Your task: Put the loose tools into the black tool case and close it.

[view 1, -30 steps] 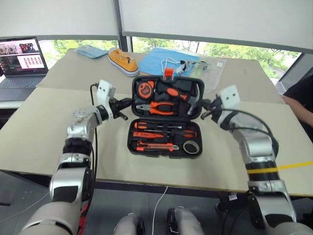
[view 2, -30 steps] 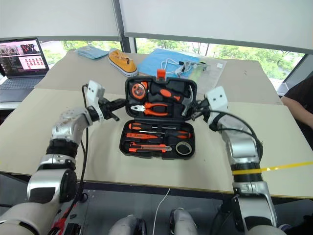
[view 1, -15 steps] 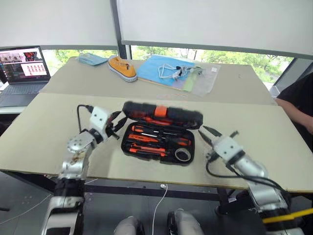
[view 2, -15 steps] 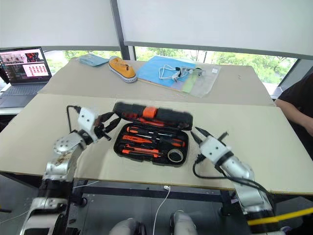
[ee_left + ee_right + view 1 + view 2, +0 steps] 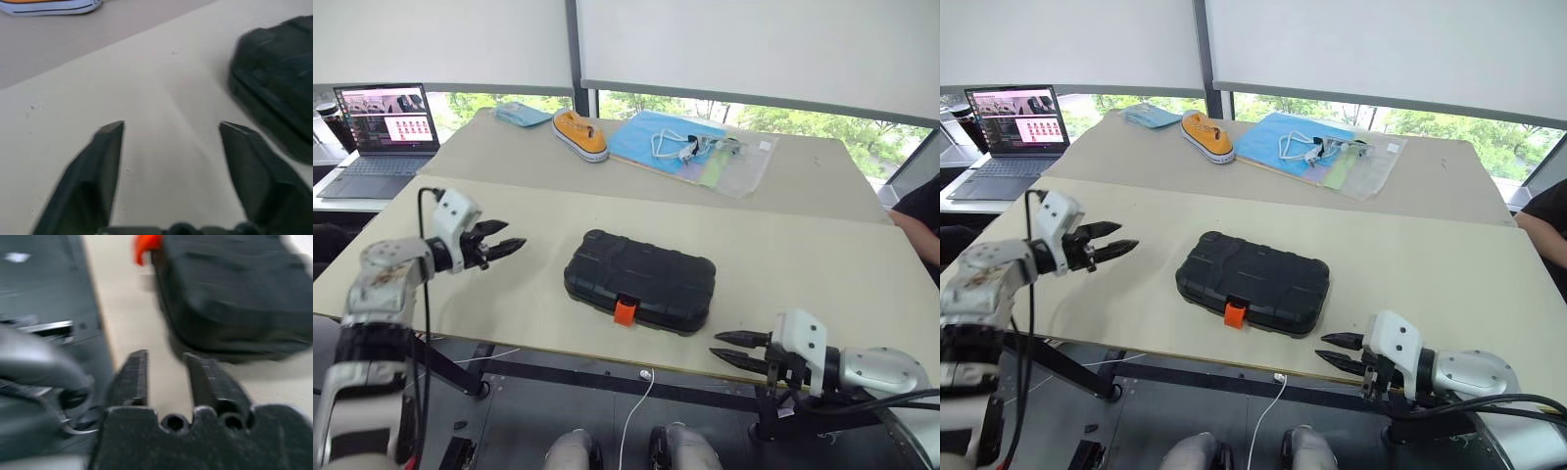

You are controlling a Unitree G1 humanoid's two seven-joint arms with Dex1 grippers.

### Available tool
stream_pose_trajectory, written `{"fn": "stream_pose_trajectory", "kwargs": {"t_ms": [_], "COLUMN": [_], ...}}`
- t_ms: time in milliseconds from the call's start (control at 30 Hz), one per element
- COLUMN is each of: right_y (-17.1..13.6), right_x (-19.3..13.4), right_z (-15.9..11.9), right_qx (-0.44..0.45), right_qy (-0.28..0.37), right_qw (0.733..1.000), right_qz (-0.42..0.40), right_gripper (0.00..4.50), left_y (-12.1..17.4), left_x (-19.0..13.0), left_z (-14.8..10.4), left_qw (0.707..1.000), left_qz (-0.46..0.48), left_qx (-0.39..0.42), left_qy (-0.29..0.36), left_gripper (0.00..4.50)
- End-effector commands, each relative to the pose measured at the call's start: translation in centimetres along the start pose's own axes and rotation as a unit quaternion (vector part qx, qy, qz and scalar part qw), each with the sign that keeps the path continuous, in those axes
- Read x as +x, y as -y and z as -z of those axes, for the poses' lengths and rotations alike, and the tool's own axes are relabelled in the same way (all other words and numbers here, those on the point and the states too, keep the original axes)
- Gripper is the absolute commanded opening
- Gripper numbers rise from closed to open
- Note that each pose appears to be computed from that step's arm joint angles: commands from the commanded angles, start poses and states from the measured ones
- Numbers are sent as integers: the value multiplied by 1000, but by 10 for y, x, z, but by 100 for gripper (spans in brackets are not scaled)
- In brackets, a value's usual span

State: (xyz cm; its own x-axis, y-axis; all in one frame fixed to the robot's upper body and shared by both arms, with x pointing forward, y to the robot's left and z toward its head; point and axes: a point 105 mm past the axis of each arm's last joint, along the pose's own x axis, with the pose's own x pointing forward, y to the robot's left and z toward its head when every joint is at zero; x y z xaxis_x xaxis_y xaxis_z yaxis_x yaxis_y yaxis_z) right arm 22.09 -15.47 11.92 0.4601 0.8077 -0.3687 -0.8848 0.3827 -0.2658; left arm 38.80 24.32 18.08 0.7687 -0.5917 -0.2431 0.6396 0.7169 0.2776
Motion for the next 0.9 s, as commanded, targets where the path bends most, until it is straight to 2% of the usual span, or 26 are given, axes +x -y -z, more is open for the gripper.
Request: {"fn": "stream_pose_trajectory", "kwargs": {"t_ms": [33, 133, 200, 300, 467, 600, 733, 800, 900], "right_y": [-11, -12, -11, -10, 16, 69, 80, 96, 97], "right_x": [13, 21, 26, 33, 38, 23, 14, 7, 0], "right_z": [-7, -6, -5, -5, -5, 4, 15, 20, 17], "right_qx": [-20, -32, -41, -47, -60, -74, -80, -67, -38], "right_qy": [-3, -10, -14, -19, -28, -67, -92, -96, -77], "right_qw": [999, 997, 996, 995, 998, 991, 987, 982, 984], "right_qz": [-48, -68, -75, -80, -24, 90, 103, 147, 157], "right_gripper": [2, 0, 0, 0, 0, 0, 0, 0, 0], "left_y": [10, 22, 30, 45, 72, 92, 97, 97, 91], "left_x": [45, 72, 87, 106, 113, 93, 82, 73, 59], "left_z": [-28, -39, -43, -44, -30, -13, -10, -8, -19], "left_qw": [995, 990, 988, 983, 961, 931, 917, 908, 911], "left_qz": [49, 79, 89, 107, 182, 312, 354, 373, 378], "left_qx": [86, 113, 128, 150, 205, 180, 174, 179, 160], "left_qy": [9, 11, 9, -6, -38, -60, -61, -58, -31], "left_gripper": [168, 59, 6, 6, 6, 6, 6, 6, 6]}}
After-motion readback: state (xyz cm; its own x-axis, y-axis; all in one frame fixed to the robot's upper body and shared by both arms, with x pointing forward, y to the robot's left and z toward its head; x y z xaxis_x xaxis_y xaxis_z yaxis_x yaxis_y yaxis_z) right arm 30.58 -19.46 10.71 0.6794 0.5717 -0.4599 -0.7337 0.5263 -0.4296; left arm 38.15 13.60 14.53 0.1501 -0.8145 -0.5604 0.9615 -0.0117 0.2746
